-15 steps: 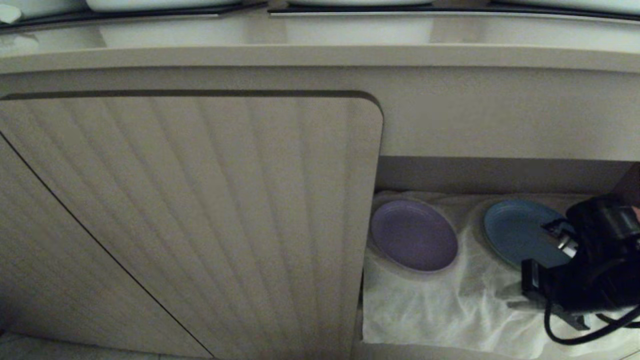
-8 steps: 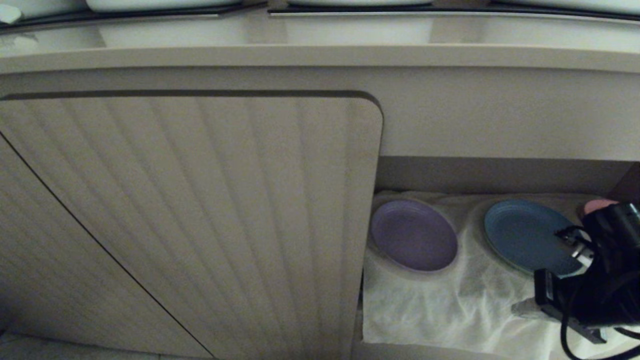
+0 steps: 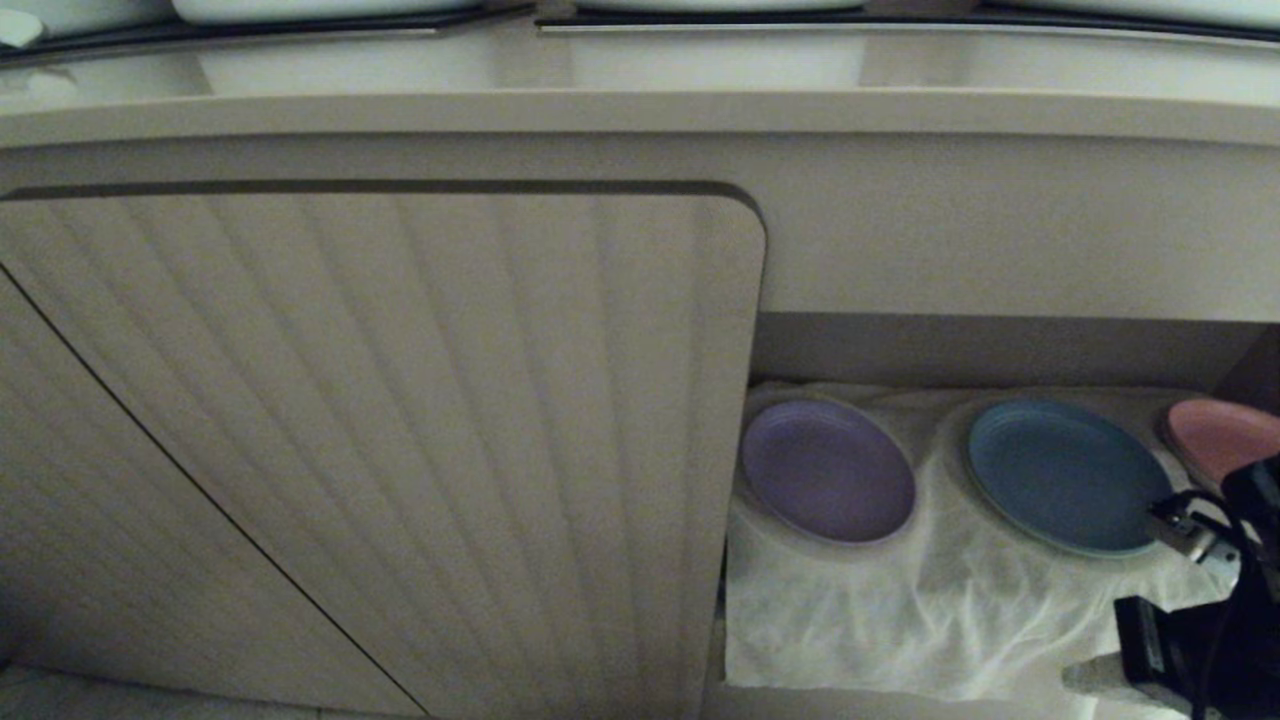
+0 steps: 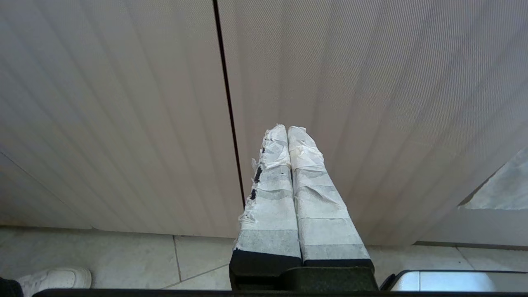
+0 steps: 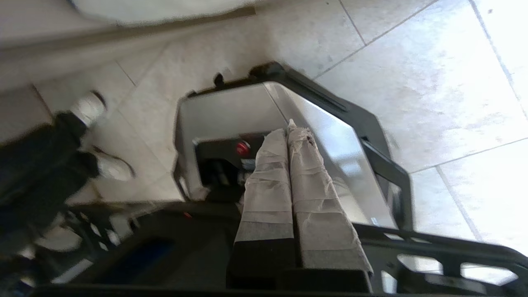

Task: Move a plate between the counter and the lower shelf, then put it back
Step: Pick up the plate in the cupboard

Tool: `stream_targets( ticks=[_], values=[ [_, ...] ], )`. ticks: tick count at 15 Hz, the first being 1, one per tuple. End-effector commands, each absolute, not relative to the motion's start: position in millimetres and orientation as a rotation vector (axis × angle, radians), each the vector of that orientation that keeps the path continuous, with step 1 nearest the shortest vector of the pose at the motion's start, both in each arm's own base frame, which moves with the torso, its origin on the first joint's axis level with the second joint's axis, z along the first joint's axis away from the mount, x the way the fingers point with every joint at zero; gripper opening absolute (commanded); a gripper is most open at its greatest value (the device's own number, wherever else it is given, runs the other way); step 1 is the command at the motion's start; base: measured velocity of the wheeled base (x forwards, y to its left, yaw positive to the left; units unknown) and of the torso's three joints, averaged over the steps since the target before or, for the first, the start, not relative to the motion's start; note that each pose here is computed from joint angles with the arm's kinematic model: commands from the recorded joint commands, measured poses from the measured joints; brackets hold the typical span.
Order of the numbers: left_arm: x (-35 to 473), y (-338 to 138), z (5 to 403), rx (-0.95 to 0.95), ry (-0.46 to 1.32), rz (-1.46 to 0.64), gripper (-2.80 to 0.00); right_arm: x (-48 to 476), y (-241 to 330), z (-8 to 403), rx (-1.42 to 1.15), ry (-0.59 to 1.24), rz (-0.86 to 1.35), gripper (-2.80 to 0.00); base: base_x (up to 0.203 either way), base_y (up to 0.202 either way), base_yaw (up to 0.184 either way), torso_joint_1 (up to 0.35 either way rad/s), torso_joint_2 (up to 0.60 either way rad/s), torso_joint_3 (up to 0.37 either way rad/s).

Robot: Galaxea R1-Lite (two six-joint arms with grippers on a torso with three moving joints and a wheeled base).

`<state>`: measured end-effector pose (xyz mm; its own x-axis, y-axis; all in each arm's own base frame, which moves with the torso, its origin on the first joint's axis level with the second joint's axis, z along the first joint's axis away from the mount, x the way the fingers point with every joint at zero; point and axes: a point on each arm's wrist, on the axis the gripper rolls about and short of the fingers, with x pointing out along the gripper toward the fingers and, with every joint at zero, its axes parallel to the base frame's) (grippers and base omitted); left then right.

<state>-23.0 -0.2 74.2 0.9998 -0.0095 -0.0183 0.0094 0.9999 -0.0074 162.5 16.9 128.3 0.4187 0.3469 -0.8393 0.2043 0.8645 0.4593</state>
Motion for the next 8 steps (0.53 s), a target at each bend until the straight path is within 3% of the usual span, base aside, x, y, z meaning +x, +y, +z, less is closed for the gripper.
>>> stream_targets(
  ticks=[1, 8],
  values=[
    [-23.1, -0.2, 74.1, -0.008, 0.018, -0.009, -2.80, 148.8, 16.1, 133.2, 0.538, 1.117, 0.109, -2.80, 0.000, 0.000, 0.000, 0.000, 0.00, 0.000],
    [-23.1, -0.2, 74.1, -0.008, 0.018, -0.009, -2.80, 94.8, 9.9, 150.3, 0.360, 0.968, 0.068, -2.80, 0.000, 0.000, 0.000, 0.000, 0.00, 0.000]
  ],
)
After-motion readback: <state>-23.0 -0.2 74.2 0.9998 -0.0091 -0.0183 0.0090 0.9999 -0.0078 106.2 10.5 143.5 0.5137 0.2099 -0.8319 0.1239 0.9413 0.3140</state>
